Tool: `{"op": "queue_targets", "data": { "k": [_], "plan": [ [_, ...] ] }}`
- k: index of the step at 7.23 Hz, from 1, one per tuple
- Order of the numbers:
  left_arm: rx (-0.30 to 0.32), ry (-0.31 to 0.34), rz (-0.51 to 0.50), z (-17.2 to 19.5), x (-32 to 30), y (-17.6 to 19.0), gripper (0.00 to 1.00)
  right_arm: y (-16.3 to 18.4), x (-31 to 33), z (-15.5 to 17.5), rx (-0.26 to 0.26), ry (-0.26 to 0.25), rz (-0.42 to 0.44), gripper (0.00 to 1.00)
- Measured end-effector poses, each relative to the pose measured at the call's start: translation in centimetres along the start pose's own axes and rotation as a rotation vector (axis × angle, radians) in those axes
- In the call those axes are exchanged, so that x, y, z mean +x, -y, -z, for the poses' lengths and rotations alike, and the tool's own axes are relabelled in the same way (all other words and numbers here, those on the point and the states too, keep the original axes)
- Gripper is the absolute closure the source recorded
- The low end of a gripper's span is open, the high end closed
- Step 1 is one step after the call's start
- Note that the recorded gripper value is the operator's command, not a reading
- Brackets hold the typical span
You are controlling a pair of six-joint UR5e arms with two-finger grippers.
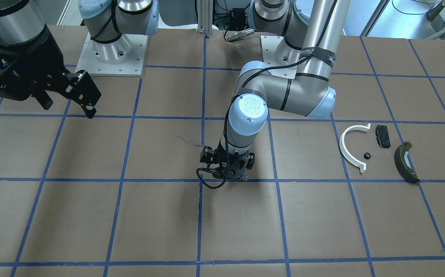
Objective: Place bearing gear from tray to pile
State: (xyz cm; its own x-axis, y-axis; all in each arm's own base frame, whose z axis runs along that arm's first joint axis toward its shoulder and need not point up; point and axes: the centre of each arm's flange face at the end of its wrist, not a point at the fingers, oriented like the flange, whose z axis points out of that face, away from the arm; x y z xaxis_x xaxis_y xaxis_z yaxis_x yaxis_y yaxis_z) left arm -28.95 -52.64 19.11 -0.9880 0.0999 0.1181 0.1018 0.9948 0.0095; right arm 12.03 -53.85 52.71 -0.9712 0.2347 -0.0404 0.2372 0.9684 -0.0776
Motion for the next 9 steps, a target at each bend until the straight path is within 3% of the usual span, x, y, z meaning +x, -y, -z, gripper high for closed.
{"op": "queue_targets", "data": {
  "k": [4,6,7,8,9],
  "plan": [
    [-0.022,-0.001,0.000,-1.2,0.0,-0.9,0.17,-0.1,0.0,-0.6,-0.011,-0.002,0.000,0.00],
    [-0.037,0.001,0.001,-1.7,0.0,-0.9,0.17,-0.1,0.0,-0.5,-0.009,-0.003,0.000,0.00],
    [-0.043,0.003,0.002,-2.0,0.0,-1.0,0.32,-0.1,0.0,-0.5,-0.009,-0.003,0.000,0.00],
    [-0.048,0.004,0.003,-2.1,-0.1,-1.0,0.56,-0.1,0.0,-0.5,-0.009,-0.003,0.000,0.00],
    [-0.051,0.005,0.003,-2.2,-0.1,-1.0,0.63,-0.1,0.0,-0.5,-0.009,-0.003,0.000,0.00]
  ]
}}
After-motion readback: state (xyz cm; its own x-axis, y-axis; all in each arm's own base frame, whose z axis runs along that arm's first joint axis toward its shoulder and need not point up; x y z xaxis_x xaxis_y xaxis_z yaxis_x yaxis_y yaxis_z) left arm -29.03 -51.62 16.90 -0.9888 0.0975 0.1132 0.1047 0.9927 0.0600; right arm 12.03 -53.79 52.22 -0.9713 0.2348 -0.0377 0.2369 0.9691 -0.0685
